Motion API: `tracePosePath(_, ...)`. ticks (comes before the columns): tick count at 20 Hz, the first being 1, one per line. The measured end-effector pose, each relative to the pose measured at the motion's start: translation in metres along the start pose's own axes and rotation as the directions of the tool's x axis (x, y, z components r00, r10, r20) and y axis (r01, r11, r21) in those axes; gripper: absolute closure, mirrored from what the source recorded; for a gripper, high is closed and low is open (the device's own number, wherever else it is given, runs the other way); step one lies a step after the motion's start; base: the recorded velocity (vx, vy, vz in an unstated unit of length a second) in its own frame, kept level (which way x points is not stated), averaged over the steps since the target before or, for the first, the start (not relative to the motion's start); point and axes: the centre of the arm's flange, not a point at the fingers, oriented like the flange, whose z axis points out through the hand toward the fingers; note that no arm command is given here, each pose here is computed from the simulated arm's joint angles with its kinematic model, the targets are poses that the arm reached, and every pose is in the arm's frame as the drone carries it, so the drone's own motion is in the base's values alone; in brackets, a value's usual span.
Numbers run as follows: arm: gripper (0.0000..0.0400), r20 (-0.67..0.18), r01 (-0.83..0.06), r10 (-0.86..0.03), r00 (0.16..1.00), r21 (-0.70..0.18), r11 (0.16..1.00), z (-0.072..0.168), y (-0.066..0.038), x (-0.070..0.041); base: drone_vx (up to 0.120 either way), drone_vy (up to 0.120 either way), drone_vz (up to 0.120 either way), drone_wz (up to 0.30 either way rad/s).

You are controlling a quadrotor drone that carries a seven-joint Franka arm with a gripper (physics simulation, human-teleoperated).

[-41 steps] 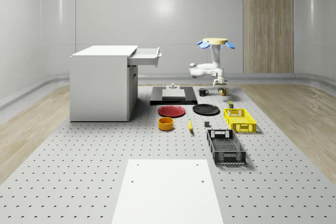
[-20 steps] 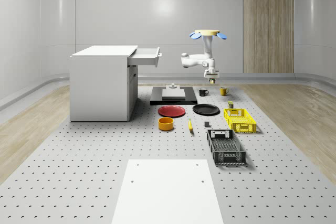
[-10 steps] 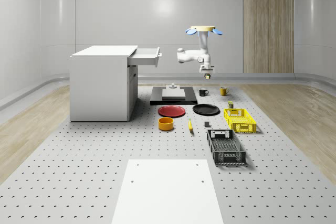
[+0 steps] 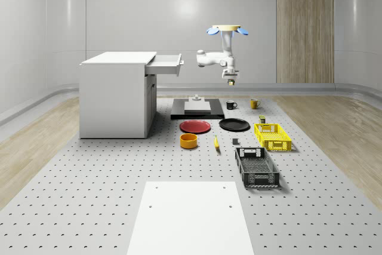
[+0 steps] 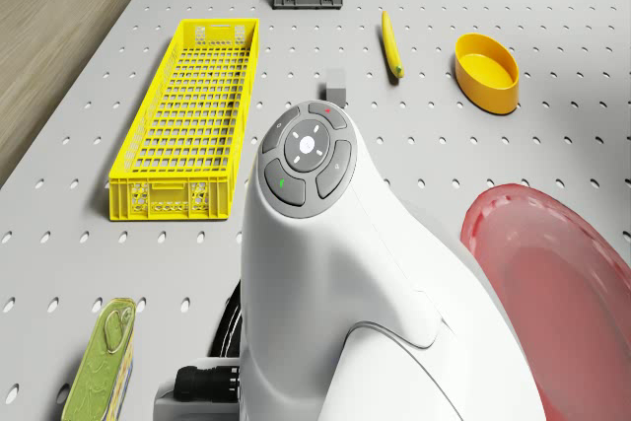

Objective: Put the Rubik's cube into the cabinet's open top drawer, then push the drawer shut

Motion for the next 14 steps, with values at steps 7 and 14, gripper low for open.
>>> tracePosePath(7,0.0080,0.000,0.000,0.000,1.000,0.000,1.000,0.0000,0.0000,0.0000,0.017,-0.120,0.120,0.000)
tracePosePath(14,0.0080,0.000,0.000,0.000,1.000,0.000,1.000,0.0000,0.0000,0.0000,0.040,-0.120,0.120,0.000)
